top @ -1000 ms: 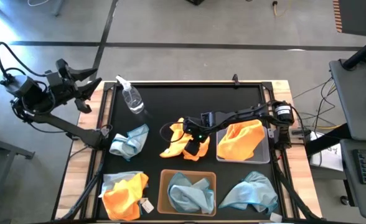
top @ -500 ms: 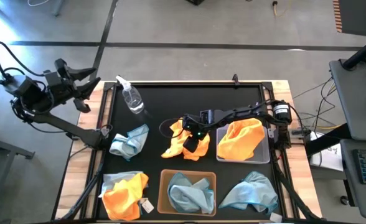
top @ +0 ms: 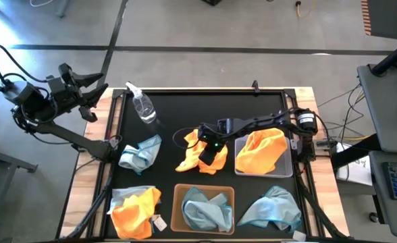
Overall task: Sort microfiber towel by color & place in baskets
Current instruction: Put the top orange microfiber towel into the transparent bin
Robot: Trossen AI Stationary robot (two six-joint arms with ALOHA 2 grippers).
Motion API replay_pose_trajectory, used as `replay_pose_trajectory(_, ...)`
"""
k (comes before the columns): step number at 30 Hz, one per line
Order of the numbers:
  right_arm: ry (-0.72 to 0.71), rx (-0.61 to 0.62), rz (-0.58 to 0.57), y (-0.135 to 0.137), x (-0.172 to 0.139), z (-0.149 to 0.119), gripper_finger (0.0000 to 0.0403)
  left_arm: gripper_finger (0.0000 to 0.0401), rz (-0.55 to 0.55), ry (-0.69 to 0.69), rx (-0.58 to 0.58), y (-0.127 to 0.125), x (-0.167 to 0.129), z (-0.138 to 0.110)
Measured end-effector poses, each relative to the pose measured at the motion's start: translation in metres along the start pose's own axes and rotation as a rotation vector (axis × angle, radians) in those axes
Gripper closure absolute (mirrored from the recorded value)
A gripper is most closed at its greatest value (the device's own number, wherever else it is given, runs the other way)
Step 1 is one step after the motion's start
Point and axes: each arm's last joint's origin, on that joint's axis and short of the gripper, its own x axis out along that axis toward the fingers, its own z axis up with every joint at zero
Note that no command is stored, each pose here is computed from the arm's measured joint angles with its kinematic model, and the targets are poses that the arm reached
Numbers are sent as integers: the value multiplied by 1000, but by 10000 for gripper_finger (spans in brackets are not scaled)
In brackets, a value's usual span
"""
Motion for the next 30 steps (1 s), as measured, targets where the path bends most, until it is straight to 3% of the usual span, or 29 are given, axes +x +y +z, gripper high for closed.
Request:
replay_pose_trajectory(6,-84,-26,50,15,-27,12,394,236,0,0,0,0,0,0)
replay_pose_trajectory(17,-362,-196,177,60,-114,48,394,236,2,-7,-9,3,-3,0)
replay_pose_trajectory(30,-529,-317,243,94,-204,56,394,236,7,-24,-28,11,-9,0)
